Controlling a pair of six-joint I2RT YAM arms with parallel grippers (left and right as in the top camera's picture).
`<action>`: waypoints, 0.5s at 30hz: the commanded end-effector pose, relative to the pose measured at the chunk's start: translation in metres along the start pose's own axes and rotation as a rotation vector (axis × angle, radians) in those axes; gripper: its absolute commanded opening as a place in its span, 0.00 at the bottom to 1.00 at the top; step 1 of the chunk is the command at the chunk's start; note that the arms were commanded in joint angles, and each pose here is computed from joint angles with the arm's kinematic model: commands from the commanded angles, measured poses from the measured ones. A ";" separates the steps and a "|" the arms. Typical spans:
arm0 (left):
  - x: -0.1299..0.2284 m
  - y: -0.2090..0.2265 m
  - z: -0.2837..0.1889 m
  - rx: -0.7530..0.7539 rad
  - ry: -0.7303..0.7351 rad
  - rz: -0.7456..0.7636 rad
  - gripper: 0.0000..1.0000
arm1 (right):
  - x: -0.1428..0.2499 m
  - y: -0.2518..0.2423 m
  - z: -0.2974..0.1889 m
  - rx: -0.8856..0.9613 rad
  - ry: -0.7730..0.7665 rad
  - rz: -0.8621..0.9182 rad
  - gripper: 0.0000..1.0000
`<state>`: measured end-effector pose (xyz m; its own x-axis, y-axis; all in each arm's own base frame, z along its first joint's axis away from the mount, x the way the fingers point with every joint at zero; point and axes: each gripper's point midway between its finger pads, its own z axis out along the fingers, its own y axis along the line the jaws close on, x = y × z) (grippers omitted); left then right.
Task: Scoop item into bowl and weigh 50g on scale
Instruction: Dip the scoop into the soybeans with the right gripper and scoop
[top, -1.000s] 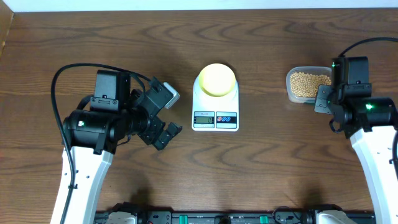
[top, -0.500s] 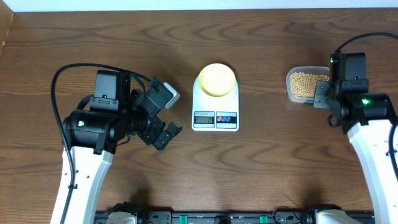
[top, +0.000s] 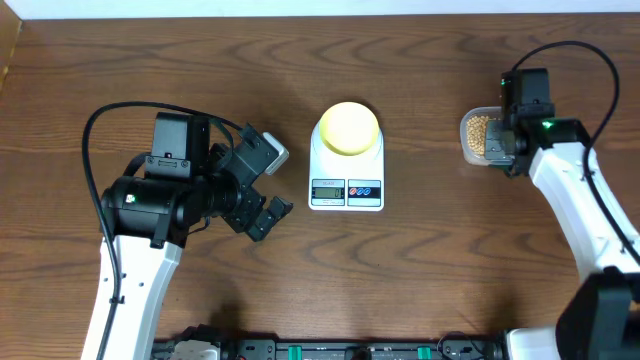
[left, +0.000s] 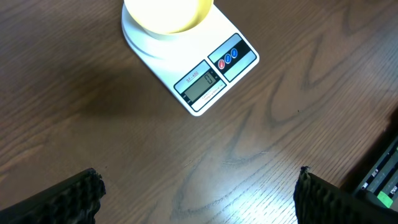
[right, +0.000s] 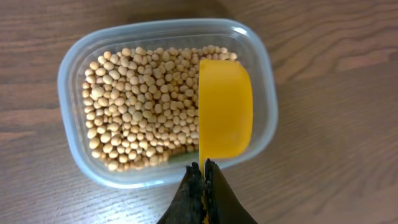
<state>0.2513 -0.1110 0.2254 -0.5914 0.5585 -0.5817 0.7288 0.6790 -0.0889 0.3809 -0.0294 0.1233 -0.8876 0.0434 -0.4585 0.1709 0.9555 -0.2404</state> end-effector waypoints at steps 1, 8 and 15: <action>0.002 0.001 0.000 -0.005 0.006 0.002 1.00 | -0.004 -0.001 0.009 0.008 0.007 -0.008 0.01; 0.002 0.001 0.000 -0.005 0.006 0.002 1.00 | 0.000 0.022 0.021 -0.095 0.035 -0.037 0.01; 0.002 0.001 0.000 -0.005 0.006 0.002 1.00 | 0.004 0.047 0.020 -0.253 0.058 -0.033 0.01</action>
<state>0.2513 -0.1110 0.2254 -0.5914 0.5585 -0.5817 0.7288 0.6790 -0.0889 0.3894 -0.0055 0.0928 -0.9143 0.0244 -0.4042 0.0839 0.9879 -0.1301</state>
